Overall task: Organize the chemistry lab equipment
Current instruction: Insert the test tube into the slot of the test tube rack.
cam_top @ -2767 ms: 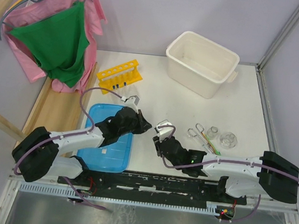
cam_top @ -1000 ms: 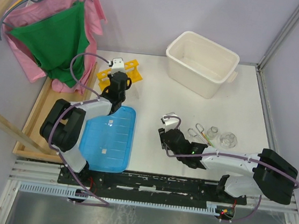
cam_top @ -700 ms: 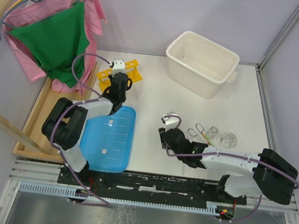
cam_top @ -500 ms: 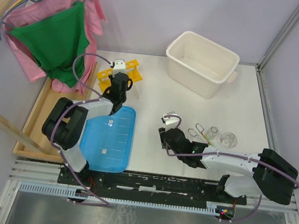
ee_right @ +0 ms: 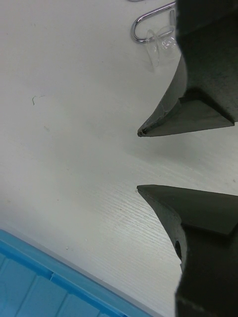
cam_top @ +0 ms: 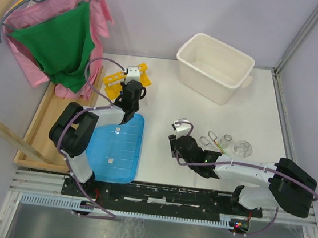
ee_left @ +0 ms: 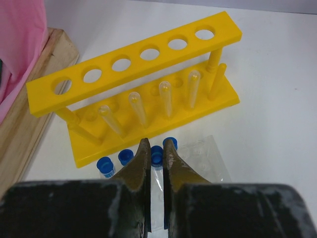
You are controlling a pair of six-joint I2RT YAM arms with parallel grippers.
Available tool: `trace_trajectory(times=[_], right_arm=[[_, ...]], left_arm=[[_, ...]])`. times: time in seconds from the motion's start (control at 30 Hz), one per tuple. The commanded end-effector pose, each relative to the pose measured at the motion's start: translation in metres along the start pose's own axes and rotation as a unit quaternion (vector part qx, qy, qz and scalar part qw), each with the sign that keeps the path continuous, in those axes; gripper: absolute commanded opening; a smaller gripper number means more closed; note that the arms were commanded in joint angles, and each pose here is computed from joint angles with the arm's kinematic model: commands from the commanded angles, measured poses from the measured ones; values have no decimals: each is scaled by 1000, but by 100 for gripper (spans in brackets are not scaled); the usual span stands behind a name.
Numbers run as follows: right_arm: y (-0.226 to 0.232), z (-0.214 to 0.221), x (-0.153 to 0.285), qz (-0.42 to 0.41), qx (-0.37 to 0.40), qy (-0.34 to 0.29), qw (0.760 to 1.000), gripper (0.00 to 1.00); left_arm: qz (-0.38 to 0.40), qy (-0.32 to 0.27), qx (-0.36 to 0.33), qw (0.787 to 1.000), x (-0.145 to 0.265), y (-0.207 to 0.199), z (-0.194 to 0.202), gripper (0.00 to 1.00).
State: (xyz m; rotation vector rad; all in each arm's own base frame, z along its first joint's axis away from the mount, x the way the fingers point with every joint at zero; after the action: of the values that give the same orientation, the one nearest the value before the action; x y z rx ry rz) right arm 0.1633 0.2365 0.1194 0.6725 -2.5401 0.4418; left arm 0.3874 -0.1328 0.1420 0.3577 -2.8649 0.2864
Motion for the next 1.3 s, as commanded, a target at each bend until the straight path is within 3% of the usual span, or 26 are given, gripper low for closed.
trace_trajectory(times=[0.0,1.1,1.27], right_arm=[[0,-6,-2,-1,-17,-15,1000,52],[2,-5,-8,-9,-17,-10,1000,52],[2,-5,-9,-10,-16,-8,1000,54]], left_arm=[[-16,-35,-4,999,-3,-1,-13,3],[-26,-29,-14,999,-13,-3,0,3],[-23,-15,-10,1000,-15,-6,4,12]])
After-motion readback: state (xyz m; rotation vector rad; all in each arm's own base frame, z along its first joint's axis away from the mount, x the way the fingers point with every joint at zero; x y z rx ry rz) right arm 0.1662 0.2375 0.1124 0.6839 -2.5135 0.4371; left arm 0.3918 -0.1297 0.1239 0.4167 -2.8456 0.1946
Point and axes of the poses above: each gripper's point midway between its finger pads, its own x axis back along the fingers, its own y axis along the line the jaws close on, z = x × y, the point moved 8 cm from there along x, back along the fingers, and after that the axes turned 13 degrees about x, right-handed, at the moved point
